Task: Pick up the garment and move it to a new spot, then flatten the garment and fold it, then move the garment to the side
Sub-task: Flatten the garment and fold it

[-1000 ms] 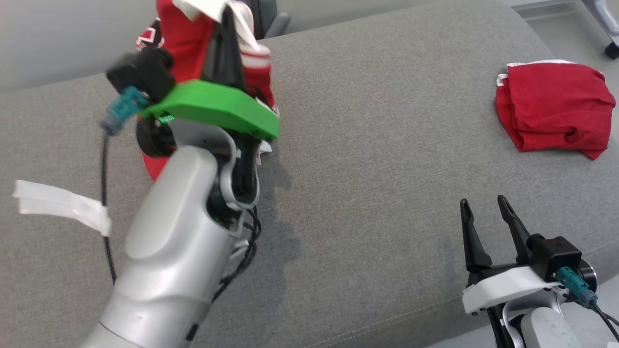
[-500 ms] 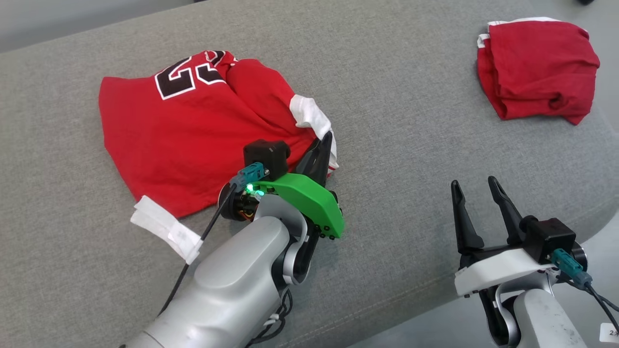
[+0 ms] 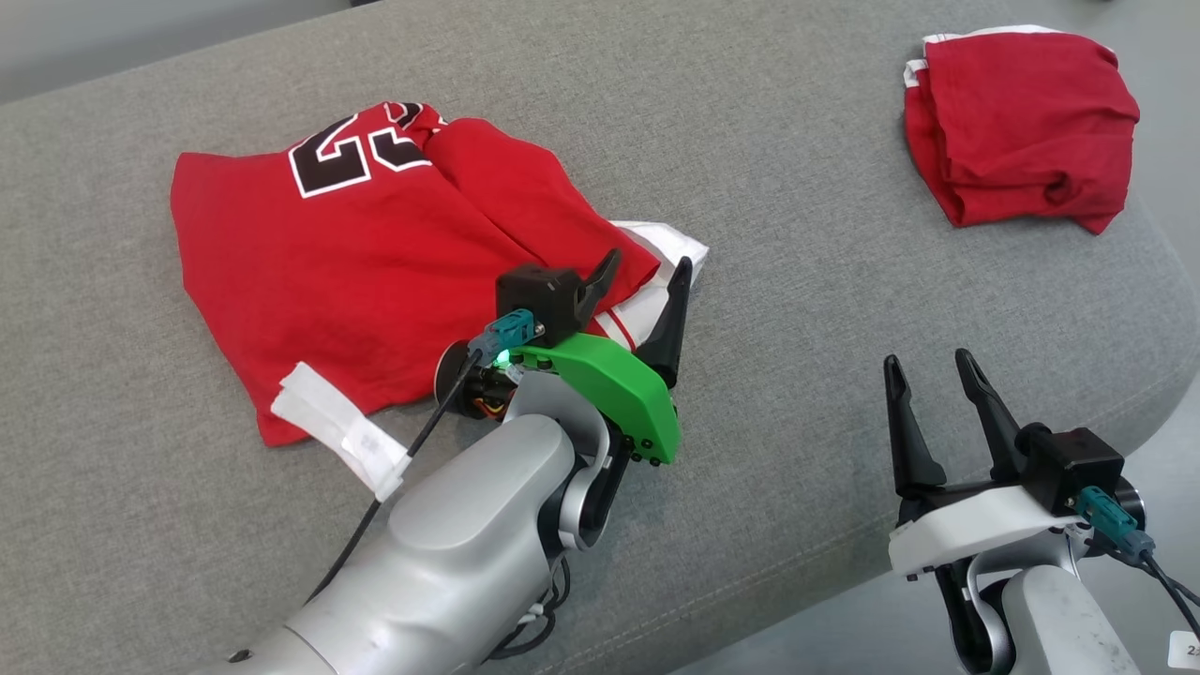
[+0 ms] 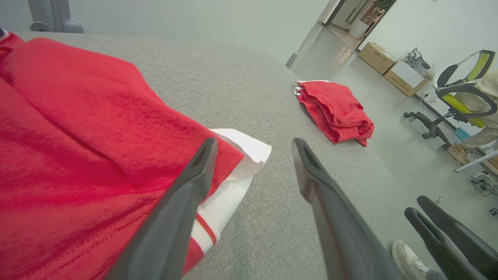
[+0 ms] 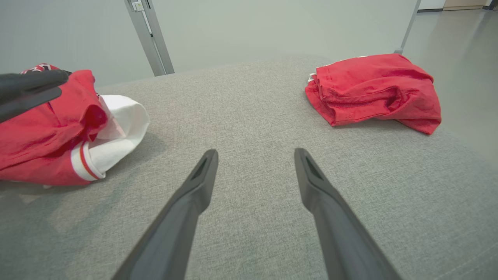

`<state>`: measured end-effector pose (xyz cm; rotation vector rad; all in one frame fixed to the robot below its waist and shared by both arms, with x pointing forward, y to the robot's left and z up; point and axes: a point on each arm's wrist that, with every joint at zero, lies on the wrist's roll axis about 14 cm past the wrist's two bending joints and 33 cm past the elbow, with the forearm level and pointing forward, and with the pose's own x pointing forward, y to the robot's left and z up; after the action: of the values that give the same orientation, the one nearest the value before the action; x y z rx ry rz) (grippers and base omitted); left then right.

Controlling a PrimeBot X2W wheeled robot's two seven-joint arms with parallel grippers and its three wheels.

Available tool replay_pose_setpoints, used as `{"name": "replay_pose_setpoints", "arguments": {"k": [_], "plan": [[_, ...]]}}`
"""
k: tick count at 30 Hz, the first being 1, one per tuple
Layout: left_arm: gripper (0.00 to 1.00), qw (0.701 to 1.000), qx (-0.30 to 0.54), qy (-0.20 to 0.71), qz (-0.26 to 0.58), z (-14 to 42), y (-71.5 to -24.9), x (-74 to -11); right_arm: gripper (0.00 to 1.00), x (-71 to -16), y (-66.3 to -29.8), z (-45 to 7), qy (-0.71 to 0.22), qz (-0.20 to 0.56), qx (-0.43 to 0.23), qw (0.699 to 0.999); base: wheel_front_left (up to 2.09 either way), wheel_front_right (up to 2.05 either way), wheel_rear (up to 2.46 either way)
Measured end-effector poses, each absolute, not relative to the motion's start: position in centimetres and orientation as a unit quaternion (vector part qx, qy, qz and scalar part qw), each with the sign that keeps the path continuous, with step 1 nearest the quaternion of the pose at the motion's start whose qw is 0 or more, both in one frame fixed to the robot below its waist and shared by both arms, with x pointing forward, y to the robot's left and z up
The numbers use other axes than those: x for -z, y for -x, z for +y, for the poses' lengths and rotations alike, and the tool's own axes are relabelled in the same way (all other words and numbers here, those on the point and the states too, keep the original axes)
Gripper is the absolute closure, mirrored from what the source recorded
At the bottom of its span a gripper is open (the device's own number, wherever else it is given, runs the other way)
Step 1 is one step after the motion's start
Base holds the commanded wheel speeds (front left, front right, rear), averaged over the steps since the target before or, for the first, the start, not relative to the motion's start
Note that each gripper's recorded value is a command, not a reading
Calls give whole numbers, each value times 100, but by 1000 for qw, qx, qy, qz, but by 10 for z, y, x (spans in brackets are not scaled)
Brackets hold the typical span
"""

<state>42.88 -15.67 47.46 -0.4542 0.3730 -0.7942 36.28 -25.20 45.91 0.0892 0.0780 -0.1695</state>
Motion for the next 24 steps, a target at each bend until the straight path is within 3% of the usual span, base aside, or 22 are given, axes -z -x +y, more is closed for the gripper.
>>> {"name": "replay_pose_setpoints", "arguments": {"k": [6,13,21,22,23,24], "plan": [[0,897,370,188,154,-151,-435,-485,0,-464,-364,-247,-47,31,76,995,0,0,0],[0,890,378,137,216,-159,-422,-452,0,-466,-357,-250,-52,29,84,995,0,0,0],[0,908,359,77,201,-152,-441,-434,0,-459,-348,-264,-74,37,114,990,0,0,0],[32,908,359,74,200,-151,-442,-432,0,-459,-348,-265,-74,38,115,990,0,0,0],[78,909,359,72,201,-151,-443,-431,0,-459,-347,-266,-73,38,116,990,0,0,0],[100,910,357,70,200,-149,-444,-430,0,-459,-347,-266,-73,38,116,990,0,0,0]]}}
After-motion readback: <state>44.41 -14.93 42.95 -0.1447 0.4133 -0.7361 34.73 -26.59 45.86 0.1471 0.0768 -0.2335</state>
